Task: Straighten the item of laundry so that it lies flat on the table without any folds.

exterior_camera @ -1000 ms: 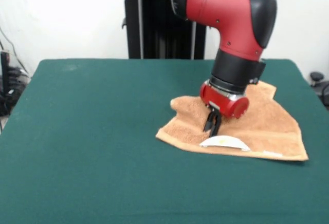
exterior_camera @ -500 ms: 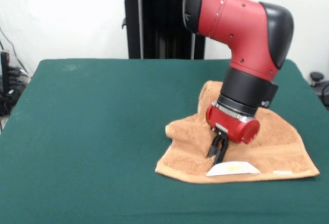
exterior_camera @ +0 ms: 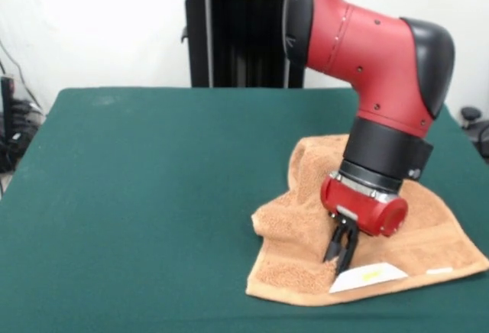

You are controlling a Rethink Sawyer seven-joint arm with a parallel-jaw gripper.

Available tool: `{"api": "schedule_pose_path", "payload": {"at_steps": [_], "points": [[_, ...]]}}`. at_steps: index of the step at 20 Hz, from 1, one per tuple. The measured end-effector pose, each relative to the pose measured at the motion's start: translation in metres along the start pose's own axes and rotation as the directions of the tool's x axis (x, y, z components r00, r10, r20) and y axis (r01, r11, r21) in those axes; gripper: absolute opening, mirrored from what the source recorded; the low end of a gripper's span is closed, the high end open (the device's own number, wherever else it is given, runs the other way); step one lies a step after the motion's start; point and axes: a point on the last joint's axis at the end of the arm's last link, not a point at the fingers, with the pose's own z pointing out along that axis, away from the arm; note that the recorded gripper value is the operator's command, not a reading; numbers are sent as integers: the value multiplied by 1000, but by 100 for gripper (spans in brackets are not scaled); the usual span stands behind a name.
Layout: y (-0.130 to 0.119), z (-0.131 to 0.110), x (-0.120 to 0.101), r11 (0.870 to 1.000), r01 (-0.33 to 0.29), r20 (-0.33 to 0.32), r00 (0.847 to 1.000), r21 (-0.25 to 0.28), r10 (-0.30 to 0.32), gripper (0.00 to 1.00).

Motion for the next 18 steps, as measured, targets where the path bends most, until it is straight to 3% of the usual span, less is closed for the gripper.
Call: {"api": "schedule_pose_path", "payload": {"at_steps": [6, 7, 14, 18], "points": [[15, 4, -1, 1000, 0, 2, 1000, -30, 0, 0], [22, 4, -1, 999, -2, 1, 1000, -42, 2, 100], [31, 3, -3, 999, -12, -26, 1000, -34, 11, 100], [35, 4, -13, 998, -67, -88, 994, -6, 66, 100]]}}
